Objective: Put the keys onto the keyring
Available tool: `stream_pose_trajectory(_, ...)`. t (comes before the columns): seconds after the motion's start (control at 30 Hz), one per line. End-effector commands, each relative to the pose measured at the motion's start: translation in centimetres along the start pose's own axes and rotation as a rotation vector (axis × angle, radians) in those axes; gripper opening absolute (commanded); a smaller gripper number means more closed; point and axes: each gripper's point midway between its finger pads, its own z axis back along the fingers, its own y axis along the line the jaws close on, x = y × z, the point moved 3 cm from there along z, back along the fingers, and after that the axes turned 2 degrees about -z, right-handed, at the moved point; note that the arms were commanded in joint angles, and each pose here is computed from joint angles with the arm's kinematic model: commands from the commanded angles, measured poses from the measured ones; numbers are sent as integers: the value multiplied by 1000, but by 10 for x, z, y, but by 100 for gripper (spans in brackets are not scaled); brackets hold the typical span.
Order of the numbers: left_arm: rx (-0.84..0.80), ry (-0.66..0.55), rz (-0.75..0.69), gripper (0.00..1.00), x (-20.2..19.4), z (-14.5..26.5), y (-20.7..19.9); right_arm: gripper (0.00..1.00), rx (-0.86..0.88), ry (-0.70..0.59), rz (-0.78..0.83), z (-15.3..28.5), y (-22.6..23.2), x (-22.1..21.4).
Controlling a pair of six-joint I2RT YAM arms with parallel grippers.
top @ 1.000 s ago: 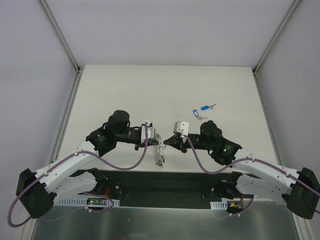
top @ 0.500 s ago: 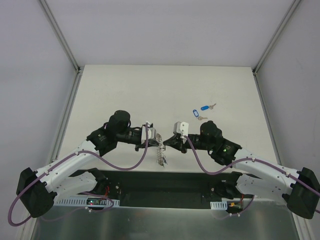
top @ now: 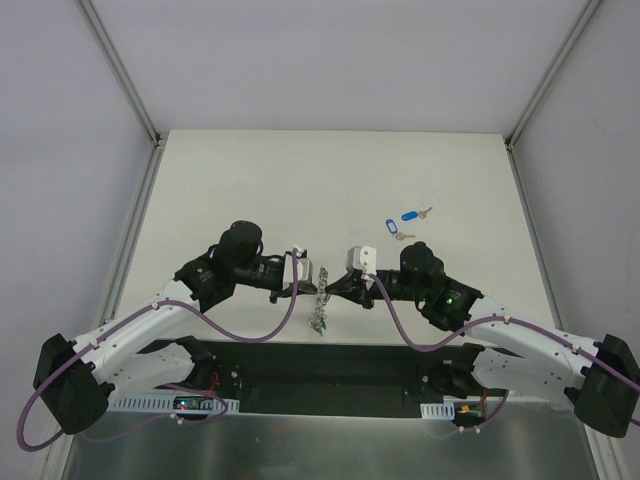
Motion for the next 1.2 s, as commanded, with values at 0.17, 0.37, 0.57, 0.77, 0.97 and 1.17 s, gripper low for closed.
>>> stream_pose_trajectory(0.17,-14,4,-107,0,0,0,1,1,24,-32,82,1,4,15)
stream_pose_trajectory(0.37,-7,8,-134,0,1,2,2,1,21,-4,84,-3,2,9)
stream_pose_trajectory(0.57,-11,3,-137,0,3,2,0,1,14,7,84,-6,1,7)
stream_pose_trajectory(0.77,-28,-3,-126,0,3,1,-1,1,-6,9,87,-9,-3,8)
stream_pose_trajectory(0.97,-47,-11,-113,0,5,-1,-2,1,-33,8,88,-11,-7,8)
stream_pose_trajectory(1.17,-52,-9,-100,0,5,-3,-2,1,-9,-18,90,-11,-2,13)
